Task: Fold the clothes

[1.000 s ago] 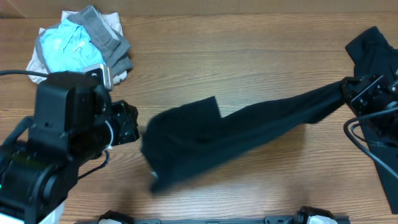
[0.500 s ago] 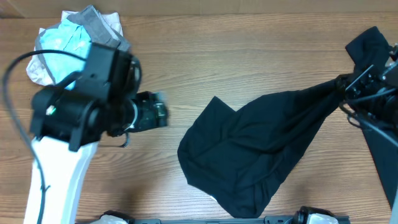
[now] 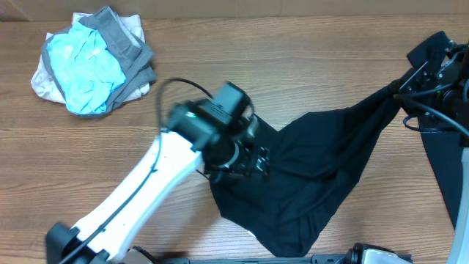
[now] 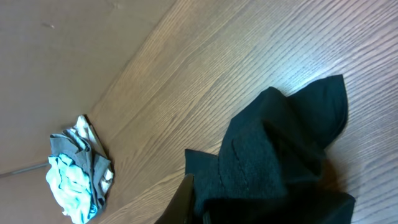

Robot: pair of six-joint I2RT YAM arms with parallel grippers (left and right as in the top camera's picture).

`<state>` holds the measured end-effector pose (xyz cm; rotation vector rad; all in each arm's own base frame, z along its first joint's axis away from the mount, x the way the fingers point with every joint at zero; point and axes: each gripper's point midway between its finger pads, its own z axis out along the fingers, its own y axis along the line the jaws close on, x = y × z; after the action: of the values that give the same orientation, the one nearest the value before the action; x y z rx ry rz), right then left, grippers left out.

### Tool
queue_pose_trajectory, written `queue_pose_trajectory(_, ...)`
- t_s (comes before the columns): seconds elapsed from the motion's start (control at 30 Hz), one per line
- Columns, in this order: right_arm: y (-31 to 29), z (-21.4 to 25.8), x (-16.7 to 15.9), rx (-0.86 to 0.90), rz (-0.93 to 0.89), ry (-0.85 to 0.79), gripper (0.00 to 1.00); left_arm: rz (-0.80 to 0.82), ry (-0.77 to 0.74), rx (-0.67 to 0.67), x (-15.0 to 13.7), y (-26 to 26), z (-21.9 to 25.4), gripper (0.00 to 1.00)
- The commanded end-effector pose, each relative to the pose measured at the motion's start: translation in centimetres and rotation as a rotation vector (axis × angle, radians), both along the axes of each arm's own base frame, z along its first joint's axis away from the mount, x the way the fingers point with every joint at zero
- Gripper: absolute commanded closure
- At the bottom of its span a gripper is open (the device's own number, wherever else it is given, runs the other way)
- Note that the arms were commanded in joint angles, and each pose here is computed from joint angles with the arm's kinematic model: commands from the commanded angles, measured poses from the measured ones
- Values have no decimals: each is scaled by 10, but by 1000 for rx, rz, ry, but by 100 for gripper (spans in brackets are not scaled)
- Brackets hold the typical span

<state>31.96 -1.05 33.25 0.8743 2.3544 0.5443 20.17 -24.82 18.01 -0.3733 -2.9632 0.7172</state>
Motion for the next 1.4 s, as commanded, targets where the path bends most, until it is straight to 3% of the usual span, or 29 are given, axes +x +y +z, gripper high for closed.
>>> queue_pose_trajectory(0.0,-3,10,0,-18,-4,-35,96,-47,78,33,-15,-17,-38,3)
queue_pose_trajectory(0.2,-4,10,0,-25,-3,-33,96,-125,124,83,-19,-48,-94,6)
queue_pose_trajectory(0.4,-13,6,-2,-76,-26,-17,96,-196,97,96,-27,-71,-120,7)
queue_pose_trajectory(0.87,-13,6,-3,-80,-26,-16,96,-282,142,145,-59,-92,-159,10)
queue_pose_trajectory(1.37,-13,6,-3,-83,-23,-17,96,-314,155,142,-75,-99,-159,18)
